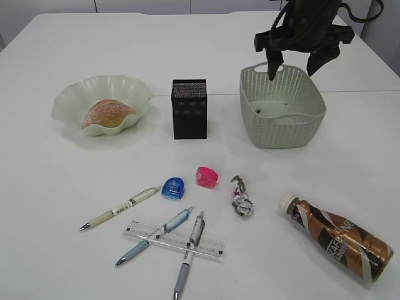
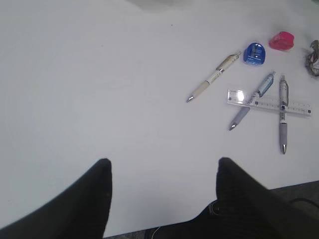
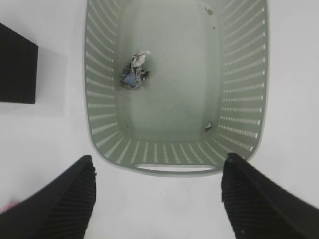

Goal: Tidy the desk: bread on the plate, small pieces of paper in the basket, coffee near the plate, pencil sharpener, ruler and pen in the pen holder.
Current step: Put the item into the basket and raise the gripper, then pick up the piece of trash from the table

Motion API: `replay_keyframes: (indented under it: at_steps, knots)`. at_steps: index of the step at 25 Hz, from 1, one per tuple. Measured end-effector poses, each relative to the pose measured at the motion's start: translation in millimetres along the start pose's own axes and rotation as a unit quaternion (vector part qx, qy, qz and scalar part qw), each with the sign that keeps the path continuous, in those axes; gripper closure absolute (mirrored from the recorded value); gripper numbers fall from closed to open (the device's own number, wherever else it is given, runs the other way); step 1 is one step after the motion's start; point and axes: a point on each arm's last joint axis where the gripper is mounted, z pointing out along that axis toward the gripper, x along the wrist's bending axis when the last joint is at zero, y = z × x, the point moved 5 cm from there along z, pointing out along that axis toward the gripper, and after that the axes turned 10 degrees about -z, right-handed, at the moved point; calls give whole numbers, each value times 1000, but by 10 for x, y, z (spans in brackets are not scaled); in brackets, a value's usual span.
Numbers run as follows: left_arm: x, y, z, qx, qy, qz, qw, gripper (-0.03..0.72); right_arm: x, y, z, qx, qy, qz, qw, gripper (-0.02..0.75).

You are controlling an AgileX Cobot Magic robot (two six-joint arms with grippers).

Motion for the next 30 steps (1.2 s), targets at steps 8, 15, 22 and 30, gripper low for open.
replay_keyframes:
  at_steps: [8,15,22,30]
  knots:
    - [0,0,0,0,0,0,1000,209,229,-9,-193,-9,67,-20,997,161]
    - [-2,-1,0,0,-1,0,1000,209,358,-270,-531,-5,80,-48,996,161]
    - [-23,-7,0,2,-8,-3,1000,209,648,-668,-447,52,91,-87,991,161]
    - [-52,-14,0,5,-18,-6,1000,209,1199,-922,-370,86,111,-147,979,161]
